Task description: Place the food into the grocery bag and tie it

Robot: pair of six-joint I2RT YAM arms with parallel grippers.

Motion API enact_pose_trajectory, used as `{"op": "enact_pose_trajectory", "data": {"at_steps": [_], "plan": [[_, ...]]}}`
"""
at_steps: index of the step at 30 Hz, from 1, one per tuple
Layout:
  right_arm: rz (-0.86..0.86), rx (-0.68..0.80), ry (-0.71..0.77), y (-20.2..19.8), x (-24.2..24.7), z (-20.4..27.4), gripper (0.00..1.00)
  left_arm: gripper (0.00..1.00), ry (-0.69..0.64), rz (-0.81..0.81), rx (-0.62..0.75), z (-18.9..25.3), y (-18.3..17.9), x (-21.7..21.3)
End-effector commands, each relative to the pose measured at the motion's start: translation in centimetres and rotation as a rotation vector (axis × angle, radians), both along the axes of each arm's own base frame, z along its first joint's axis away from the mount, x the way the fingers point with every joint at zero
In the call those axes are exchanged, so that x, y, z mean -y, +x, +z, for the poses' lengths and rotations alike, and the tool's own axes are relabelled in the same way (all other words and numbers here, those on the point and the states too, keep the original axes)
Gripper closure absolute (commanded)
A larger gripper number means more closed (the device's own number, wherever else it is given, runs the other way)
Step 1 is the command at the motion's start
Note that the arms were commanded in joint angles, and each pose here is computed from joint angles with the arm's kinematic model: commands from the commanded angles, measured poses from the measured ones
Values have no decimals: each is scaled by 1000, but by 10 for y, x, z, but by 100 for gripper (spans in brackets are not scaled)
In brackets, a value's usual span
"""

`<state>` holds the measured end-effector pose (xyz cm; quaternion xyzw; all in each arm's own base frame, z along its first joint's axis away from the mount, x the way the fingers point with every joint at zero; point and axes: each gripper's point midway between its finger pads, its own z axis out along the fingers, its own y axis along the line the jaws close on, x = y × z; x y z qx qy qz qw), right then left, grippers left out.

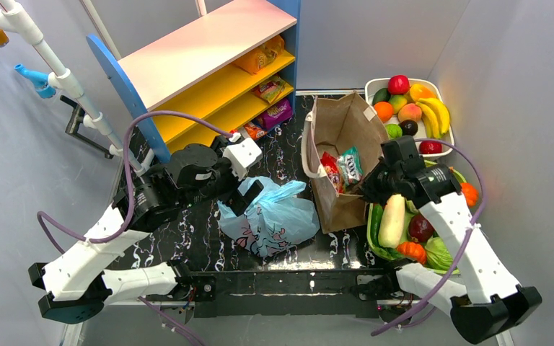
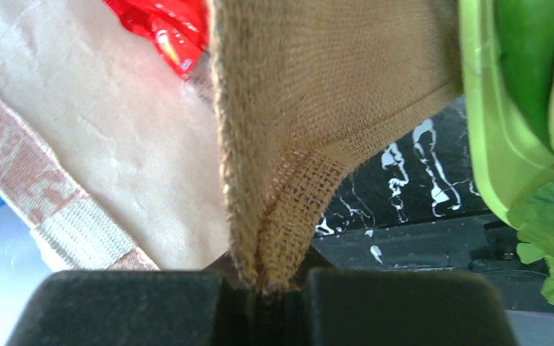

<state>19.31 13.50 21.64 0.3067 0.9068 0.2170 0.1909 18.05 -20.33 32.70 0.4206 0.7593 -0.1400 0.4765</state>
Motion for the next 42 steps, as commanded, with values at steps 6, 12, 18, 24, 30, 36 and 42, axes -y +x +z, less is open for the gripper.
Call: {"op": "enact_pose_trajectory", "data": {"at_steps": [6,12,18,24,30,36,42], "plan": [[272,282,194,-19,-35,56,35,2,-5,-5,48,5,2,-5],[352,430,-29,-2,-11,89,21,2,15,4,81,8,8,-6],[316,549,-279,44,16,123,9,2,1,14,85,15,4,-14],[254,457,-507,83,57,127,7,2,-29,23,78,15,-3,-21],[217,405,-585,111,89,111,7,2,-43,56,65,16,-3,-24],[188,287,-443,111,94,63,20,2,-73,53,16,10,-13,-25],[292,267,-291,83,66,25,51,2,-62,26,-41,3,-20,-20]]}}
